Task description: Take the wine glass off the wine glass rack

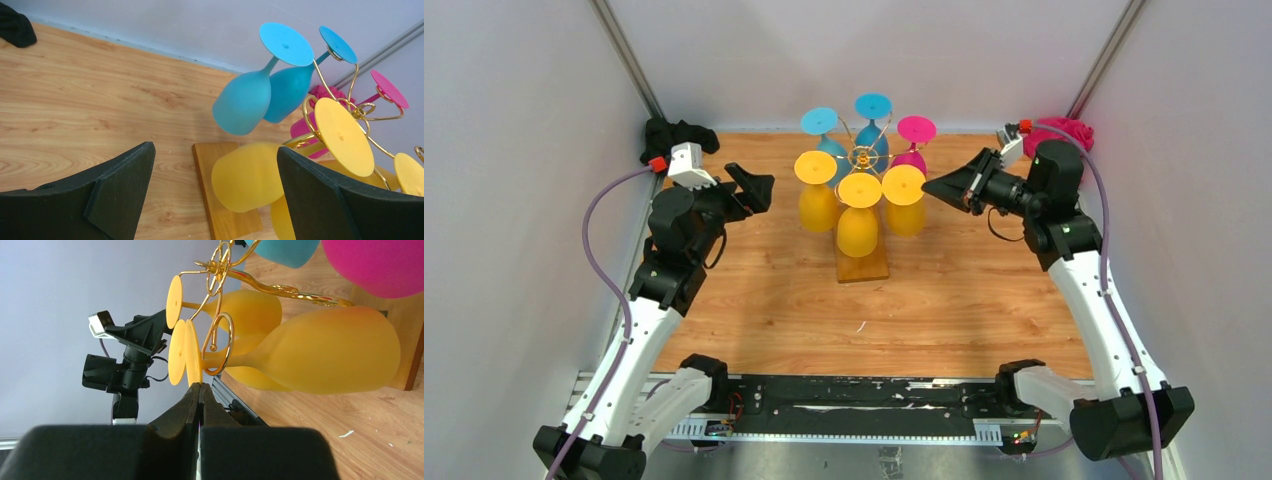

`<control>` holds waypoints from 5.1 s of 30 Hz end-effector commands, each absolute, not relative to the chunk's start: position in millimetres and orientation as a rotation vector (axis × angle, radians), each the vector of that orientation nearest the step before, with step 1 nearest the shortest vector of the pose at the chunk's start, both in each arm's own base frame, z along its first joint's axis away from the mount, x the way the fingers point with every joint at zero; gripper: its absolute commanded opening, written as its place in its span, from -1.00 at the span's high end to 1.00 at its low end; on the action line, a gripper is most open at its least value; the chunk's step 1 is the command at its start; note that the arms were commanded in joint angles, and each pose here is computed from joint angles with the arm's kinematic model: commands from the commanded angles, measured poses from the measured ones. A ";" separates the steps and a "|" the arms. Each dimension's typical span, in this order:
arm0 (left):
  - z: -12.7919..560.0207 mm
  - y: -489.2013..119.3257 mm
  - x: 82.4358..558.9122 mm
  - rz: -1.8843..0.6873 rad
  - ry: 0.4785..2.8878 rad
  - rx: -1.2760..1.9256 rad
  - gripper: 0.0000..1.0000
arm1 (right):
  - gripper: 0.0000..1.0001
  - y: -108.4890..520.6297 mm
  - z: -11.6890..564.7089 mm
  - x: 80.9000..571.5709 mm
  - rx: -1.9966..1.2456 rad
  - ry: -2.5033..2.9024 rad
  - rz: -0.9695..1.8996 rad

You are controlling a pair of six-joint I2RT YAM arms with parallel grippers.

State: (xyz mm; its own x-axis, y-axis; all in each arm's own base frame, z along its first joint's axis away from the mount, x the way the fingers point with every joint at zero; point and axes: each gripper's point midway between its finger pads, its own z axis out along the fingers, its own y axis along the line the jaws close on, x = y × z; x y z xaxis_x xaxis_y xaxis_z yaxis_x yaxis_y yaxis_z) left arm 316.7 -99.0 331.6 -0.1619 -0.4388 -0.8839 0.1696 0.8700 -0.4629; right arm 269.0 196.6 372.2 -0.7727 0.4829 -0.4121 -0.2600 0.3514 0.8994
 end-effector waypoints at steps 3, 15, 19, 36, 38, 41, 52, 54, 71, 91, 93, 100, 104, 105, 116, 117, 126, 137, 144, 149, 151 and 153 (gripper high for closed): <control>336.9 -97.3 316.4 -0.540 1.632 -0.213 -0.96 | 1.00 211.9 388.4 264.1 0.096 1.950 1.535; 335.3 -94.2 313.8 -0.519 1.638 -0.211 -0.96 | 1.00 213.6 392.1 298.6 0.116 1.912 1.462; 333.8 -92.8 312.8 -0.511 1.641 -0.212 -0.96 | 1.00 211.7 392.8 309.2 0.128 1.903 1.432; 329.6 -92.6 312.6 -0.507 1.651 -0.210 -0.96 | 1.00 184.5 400.1 331.3 0.194 1.856 1.343; 330.4 -93.3 312.7 -0.512 1.648 -0.210 -0.96 | 1.00 181.7 397.4 325.4 0.200 1.859 1.344; 331.4 -95.6 312.8 -0.527 1.646 -0.206 -0.96 | 1.00 174.2 395.2 316.0 0.213 1.853 1.336; 333.7 -99.5 312.4 -0.556 1.643 -0.205 -0.96 | 1.00 167.9 383.0 284.6 0.255 1.880 1.373; 335.4 -100.1 311.9 -0.561 1.640 -0.204 -0.96 | 1.00 165.6 382.6 277.1 0.261 1.874 1.361; 416.3 -110.7 302.6 -0.615 1.542 -0.098 -0.90 | 1.00 101.8 487.8 203.2 0.170 1.674 0.838; 525.0 -215.6 196.5 -1.323 1.055 0.665 -1.00 | 1.00 175.3 628.4 154.7 -0.372 1.139 1.593; 525.5 -219.4 186.6 -1.399 1.000 0.721 -1.00 | 1.00 176.0 631.4 153.7 -0.383 1.124 1.632; 532.6 -220.6 169.1 -1.696 0.813 0.840 -1.00 | 1.00 185.0 630.9 153.8 -0.430 1.108 1.778; 536.2 -224.8 195.9 -1.762 0.833 0.779 -1.00 | 1.00 196.2 628.8 148.6 -0.473 1.113 1.825; 537.8 -225.0 198.7 -1.764 0.828 0.772 -1.00 | 1.00 198.0 629.4 147.1 -0.482 1.113 1.826; 536.4 -227.6 221.9 -1.802 0.836 0.699 -1.00 | 1.00 222.1 612.6 147.7 -0.499 1.159 1.898; 535.4 -227.8 223.8 -1.808 0.840 0.689 -1.00 | 1.00 226.3 610.9 146.8 -0.506 1.164 1.907; 538.9 -224.8 207.0 -1.811 0.818 0.692 -0.86 | 1.00 251.2 597.6 158.0 -0.516 1.165 1.970; 553.0 -203.5 148.5 -1.821 0.706 0.646 0.42 | 1.00 271.5 562.3 192.8 -0.466 1.209 2.044; 538.2 -207.5 167.7 -1.873 0.774 0.578 1.00 | 1.00 273.3 558.7 185.3 -0.484 1.227 2.033; 543.1 -204.9 181.5 -1.836 0.792 0.512 1.00 | 0.32 266.5 558.0 176.6 -0.502 1.256 1.889; 552.5 -199.5 183.1 -1.784 0.806 0.471 1.00 | -0.17 258.8 554.8 179.0 -0.463 1.292 1.769; 560.2 -197.2 188.9 -1.674 0.869 0.424 1.00 | -0.68 246.4 546.7 186.8 -0.411 1.342 1.606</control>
State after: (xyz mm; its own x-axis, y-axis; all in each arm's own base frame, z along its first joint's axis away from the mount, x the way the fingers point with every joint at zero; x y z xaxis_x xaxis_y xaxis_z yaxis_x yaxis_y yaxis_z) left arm 185.7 -205.5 542.2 -0.3969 -0.6352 -0.6626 0.9169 -0.2419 -0.3174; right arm 194.1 266.7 548.4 -0.6434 0.4142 -0.6438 -0.7453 -0.1469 0.6503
